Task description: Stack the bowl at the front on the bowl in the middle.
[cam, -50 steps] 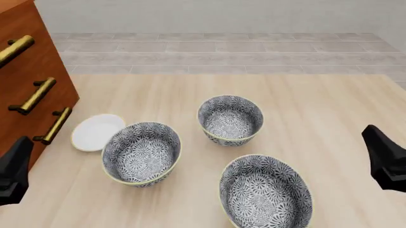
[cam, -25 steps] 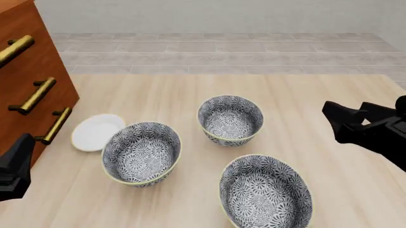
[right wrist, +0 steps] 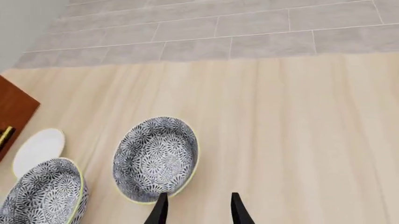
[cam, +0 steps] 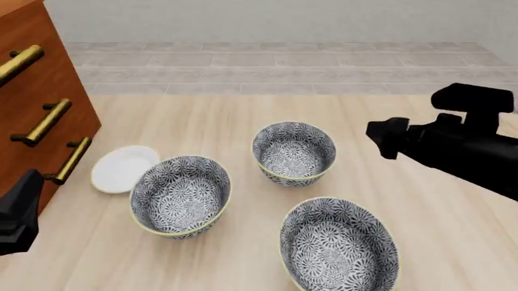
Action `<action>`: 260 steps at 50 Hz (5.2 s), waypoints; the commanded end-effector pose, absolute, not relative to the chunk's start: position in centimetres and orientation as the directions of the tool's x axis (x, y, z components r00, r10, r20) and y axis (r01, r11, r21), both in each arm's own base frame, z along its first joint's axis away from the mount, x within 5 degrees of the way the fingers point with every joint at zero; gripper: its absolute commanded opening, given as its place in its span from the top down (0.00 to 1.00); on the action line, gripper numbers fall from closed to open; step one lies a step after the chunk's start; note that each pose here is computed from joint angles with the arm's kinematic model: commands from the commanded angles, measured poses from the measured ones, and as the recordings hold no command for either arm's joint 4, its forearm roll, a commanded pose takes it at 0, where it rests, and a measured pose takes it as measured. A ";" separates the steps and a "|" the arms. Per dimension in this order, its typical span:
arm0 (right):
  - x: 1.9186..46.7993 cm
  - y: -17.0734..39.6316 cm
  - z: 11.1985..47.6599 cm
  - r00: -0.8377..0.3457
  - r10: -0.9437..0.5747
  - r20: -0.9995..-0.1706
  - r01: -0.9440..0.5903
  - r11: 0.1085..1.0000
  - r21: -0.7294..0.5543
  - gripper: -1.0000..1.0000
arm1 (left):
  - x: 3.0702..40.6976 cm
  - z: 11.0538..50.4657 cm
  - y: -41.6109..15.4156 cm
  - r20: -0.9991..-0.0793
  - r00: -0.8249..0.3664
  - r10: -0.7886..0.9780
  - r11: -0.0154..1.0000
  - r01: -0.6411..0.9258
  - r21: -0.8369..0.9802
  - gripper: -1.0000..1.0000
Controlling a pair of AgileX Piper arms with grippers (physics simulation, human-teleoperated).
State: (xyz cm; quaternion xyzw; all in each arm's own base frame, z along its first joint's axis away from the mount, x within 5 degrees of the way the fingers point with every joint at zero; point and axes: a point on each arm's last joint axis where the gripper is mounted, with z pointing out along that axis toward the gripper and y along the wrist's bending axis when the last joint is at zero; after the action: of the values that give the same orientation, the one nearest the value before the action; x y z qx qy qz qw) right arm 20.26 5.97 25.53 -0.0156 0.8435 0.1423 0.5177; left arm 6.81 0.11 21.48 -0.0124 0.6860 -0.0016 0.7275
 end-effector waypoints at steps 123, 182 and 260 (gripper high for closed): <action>31.9 12.4 13.3 -0.735 0.068 -0.675 -0.128 0.963 0.237 1.00 | 9.2 22.3 0.5 -0.998 0.058 -0.022 0.999 -0.049 -0.025 0.00; 27.5 15.5 27.9 -0.562 0.072 -0.824 -0.319 0.900 0.296 1.00 | 5.9 22.6 0.4 -0.991 0.121 -0.055 0.997 -0.054 -0.062 0.00; 27.8 31.0 26.6 -0.594 -0.118 -0.796 -0.568 0.762 0.311 1.00 | 5.8 23.6 0.4 -0.989 0.135 -0.061 0.996 -0.053 -0.068 0.00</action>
State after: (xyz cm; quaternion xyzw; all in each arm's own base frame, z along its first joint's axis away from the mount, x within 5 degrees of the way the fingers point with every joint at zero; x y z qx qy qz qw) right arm 27.55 30.55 26.79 -0.2112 0.8455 0.2724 0.4079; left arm 5.49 0.34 23.70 -0.0460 0.6553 -0.0064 0.7539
